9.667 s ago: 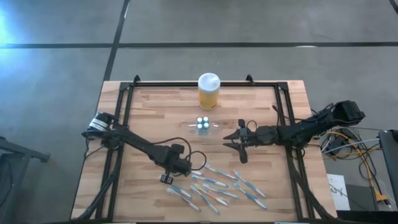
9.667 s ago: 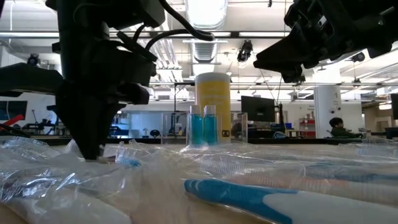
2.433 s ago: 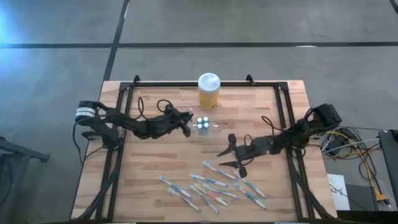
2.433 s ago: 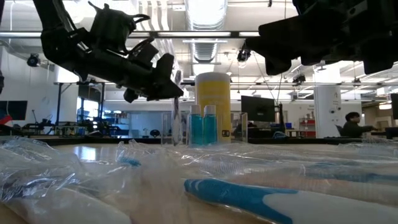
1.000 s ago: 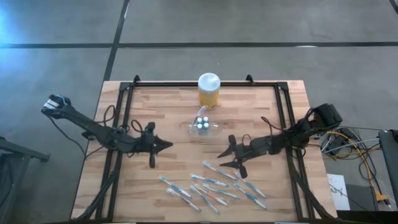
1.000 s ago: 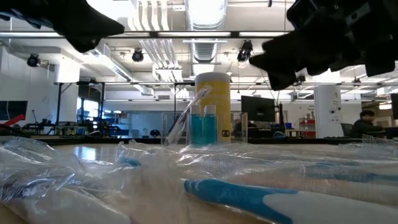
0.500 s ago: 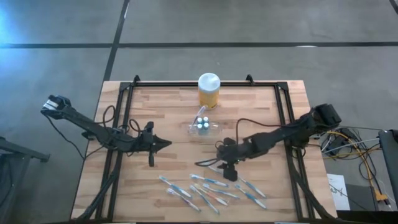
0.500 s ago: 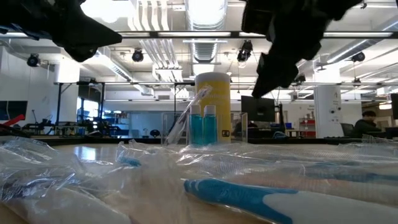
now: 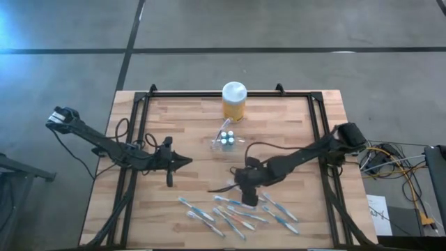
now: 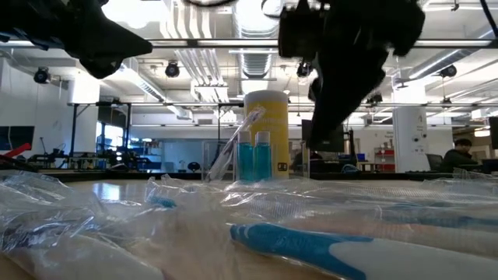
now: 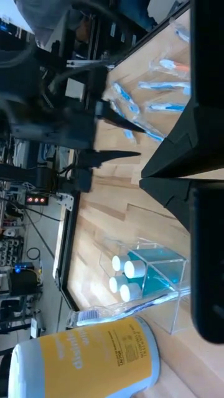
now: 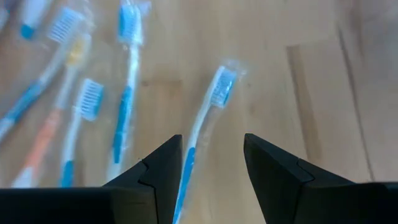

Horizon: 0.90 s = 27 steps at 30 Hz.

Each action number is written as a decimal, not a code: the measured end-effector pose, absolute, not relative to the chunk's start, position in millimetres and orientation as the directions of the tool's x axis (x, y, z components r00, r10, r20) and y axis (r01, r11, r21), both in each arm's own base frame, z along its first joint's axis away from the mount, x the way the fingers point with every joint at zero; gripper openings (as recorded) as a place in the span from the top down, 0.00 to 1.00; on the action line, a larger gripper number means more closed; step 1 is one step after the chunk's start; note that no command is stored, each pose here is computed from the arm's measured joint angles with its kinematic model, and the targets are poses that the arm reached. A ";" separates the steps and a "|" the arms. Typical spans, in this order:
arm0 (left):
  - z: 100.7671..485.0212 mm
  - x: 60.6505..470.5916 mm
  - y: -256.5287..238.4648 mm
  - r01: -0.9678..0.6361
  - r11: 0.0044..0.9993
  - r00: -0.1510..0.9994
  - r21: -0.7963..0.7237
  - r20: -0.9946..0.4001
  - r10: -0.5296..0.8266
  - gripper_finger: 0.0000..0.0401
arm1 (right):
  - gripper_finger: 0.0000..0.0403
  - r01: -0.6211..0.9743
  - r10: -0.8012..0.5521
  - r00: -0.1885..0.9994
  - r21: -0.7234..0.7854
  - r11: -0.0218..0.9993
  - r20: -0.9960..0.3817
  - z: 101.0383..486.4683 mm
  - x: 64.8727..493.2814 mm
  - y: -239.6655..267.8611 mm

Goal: Pick & Place toothbrushing station
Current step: Put the blue toothbrush into the transparent organizer

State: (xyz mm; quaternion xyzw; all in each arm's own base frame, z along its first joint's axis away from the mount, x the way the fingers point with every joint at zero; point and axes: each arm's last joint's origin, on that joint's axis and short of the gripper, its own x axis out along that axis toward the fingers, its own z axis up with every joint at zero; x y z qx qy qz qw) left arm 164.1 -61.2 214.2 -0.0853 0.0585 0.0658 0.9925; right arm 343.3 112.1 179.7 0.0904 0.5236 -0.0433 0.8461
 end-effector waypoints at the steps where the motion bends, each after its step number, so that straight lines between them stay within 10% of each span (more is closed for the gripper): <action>1: 214.2 164.1 -61.2 -0.141 0.977 0.985 -0.162 -0.127 0.121 0.98 | 0.59 0.169 0.017 0.434 0.100 0.980 -0.901 174.4 345.6 112.8; 27: 214.1 164.0 -61.4 -0.139 0.974 0.985 -0.178 -0.128 0.117 0.98 | 0.59 0.236 0.094 0.365 0.190 0.953 -0.926 169.5 344.3 116.8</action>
